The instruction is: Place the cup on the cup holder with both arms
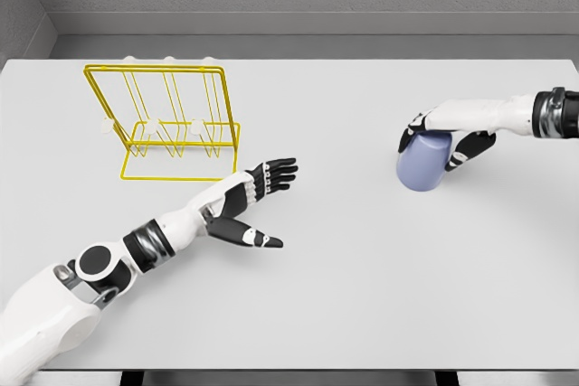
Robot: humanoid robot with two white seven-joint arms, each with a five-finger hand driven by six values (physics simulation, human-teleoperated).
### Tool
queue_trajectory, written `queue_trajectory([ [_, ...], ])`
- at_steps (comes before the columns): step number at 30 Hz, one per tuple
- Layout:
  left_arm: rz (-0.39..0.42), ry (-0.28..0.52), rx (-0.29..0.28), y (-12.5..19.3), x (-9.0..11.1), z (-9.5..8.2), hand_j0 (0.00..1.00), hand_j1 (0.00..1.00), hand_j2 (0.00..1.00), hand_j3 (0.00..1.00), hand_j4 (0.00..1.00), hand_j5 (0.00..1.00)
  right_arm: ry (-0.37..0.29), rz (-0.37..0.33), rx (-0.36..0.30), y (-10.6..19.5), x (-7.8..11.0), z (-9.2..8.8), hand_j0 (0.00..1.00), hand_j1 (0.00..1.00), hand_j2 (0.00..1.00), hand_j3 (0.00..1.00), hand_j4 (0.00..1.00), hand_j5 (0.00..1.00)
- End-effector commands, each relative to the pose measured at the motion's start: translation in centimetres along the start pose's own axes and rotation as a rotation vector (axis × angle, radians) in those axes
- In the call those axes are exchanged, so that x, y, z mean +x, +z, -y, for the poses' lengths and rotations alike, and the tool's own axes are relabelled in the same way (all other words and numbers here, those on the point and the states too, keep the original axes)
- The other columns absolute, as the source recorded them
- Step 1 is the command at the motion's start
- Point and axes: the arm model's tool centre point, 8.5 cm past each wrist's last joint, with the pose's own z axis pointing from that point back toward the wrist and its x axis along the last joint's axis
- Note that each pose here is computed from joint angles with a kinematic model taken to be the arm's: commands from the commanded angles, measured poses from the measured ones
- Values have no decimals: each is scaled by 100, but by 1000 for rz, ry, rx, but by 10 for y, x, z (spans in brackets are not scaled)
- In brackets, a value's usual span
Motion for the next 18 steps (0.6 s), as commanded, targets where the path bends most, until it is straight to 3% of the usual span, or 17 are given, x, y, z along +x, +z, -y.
queue_trajectory([
  [1, 6, 4, -1, -1, 1, 1, 100, 100, 100, 100, 100, 100, 0, 3, -3, 0, 1, 1, 64, 64, 64, 64, 64, 64],
  [7, 0, 4, 2, 1, 0, -1, 100, 100, 100, 100, 100, 100, 7, 3, -1, 0, 2, 2, 61, 61, 61, 61, 61, 61],
  [18, 1, 5, 4, 0, 0, -1, 100, 100, 100, 100, 100, 100, 69, 56, -17, -2, 23, 20, 62, 62, 62, 62, 62, 62],
])
